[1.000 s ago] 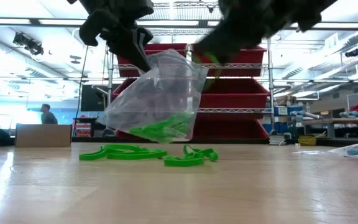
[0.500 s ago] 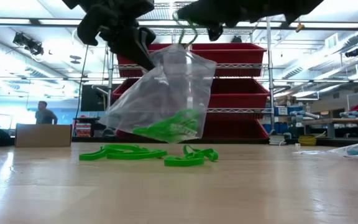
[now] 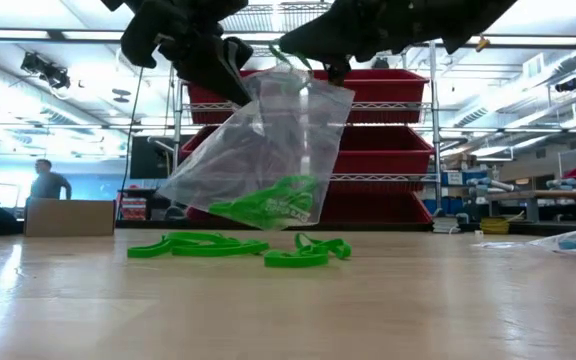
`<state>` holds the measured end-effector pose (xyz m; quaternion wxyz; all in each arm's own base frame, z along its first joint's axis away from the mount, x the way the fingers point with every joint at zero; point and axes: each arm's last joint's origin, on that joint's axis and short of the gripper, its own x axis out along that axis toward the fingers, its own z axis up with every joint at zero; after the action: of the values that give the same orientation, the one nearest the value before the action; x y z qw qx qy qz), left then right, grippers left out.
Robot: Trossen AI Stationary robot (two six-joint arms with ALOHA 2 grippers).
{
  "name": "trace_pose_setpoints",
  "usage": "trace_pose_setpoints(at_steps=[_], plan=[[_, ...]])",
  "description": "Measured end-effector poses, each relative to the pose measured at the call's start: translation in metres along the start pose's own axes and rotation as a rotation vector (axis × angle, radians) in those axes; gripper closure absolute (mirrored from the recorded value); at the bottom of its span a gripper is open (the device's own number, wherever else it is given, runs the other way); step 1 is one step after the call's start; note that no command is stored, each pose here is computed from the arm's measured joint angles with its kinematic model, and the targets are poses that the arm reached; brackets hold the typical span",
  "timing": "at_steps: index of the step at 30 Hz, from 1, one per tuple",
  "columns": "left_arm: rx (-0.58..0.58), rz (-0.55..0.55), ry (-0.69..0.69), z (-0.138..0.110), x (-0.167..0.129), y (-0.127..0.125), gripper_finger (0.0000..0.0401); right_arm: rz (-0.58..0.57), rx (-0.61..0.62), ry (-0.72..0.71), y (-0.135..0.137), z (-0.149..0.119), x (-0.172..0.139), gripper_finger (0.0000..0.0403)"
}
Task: Sort rubber bands
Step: Put the green rubber band into the transparent zip bag
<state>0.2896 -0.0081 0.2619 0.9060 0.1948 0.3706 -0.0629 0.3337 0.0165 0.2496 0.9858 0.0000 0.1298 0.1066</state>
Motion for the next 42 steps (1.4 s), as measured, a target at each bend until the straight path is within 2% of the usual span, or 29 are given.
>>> trace_pose_setpoints(at_steps=[9,14,24,29,34,38,42], plan=[[0.016,0.004,-0.045,0.006,0.0,-0.004,0.0394,-0.052,0.123,0.084,-0.011,-0.009,-0.002,0.0403],[0.017,0.009,-0.04,0.006,0.0,-0.004,0.0394,-0.006,0.16,0.107,-0.012,-0.011,-0.003,0.0393],[0.038,0.042,-0.024,0.005,0.0,-0.003,0.0394,0.025,0.197,0.171,-0.006,-0.016,-0.005,0.0324],[0.039,0.044,-0.021,0.005,0.0,-0.003,0.0394,-0.01,0.169,0.164,-0.006,-0.01,-0.012,0.0292],[0.04,0.063,0.003,0.004,-0.001,-0.003,0.0394,-0.075,0.032,0.129,0.007,0.008,-0.03,0.0284],[0.041,0.089,0.031,0.002,-0.001,-0.003,0.0394,-0.077,-0.039,0.232,0.027,0.006,-0.044,0.0285],[0.041,0.091,0.03,0.002,-0.001,-0.002,0.0394,-0.006,0.012,0.374,0.045,-0.021,-0.04,0.0284]])
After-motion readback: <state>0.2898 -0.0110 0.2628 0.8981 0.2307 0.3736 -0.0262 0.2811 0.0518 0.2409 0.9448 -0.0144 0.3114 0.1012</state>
